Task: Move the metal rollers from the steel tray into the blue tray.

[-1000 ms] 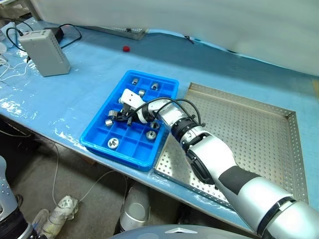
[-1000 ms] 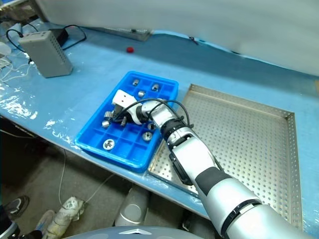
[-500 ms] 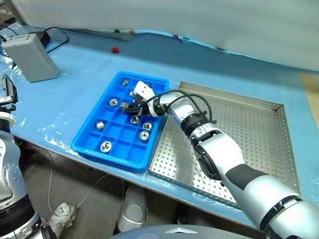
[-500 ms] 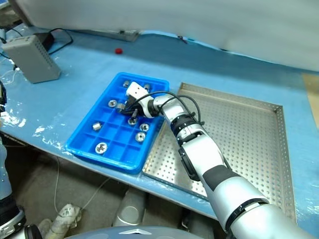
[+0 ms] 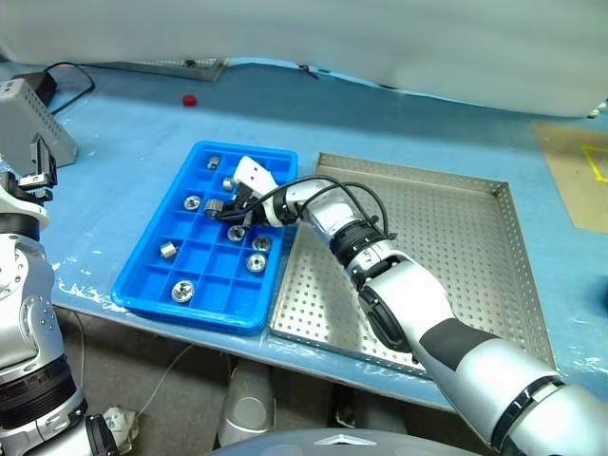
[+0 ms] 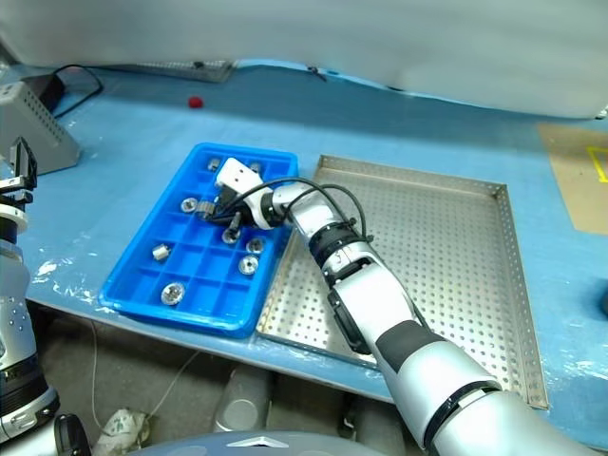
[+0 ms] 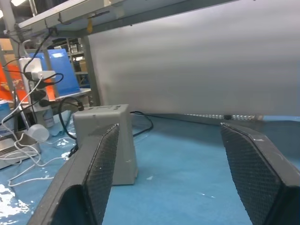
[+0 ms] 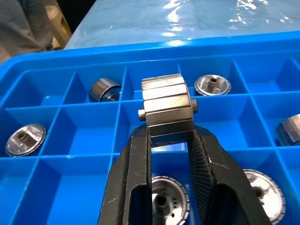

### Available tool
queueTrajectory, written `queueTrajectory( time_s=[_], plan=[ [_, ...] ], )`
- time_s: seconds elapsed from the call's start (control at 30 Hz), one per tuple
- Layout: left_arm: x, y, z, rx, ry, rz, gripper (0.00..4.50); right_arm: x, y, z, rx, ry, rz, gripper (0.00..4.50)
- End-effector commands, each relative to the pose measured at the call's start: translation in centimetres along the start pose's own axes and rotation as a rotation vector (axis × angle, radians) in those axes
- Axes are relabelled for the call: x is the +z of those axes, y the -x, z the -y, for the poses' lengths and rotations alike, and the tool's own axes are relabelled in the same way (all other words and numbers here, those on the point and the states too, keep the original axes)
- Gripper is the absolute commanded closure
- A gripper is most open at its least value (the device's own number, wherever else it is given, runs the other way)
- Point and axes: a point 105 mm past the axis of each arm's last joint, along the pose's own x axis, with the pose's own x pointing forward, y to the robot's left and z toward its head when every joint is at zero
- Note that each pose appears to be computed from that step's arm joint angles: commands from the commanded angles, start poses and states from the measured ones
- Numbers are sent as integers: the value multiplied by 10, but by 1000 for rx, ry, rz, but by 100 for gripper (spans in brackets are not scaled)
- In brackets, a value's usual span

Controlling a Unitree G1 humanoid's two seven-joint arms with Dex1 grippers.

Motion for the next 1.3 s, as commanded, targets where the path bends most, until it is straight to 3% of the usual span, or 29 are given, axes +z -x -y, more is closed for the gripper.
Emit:
queueTrajectory(
  time_s=[0.03, 0.57, 0.8, 0.9, 1.03, 1.3],
  plan=[
    [16, 2, -7, 18, -27, 59, 88, 17, -6, -7, 23, 46, 35, 384],
    [15, 5, -10, 32, -30, 57, 88, 50, -31, -27, 62, 67, 82, 384],
    [10, 0, -1, 5, -13, 48, 88, 53, -30, -30, 74, 67, 97, 146],
    [5, -7, 8, -23, 7, 42, 88, 49, -21, -20, 42, 62, 102, 146],
    [1, -22, 51, -209, 95, 41, 88, 50, 4, 5, -42, 49, 144, 146],
    [-13, -24, 198, -914, 283, -51, 88, 19, 99, 58, -342, 22, 163, 146]
  ],
)
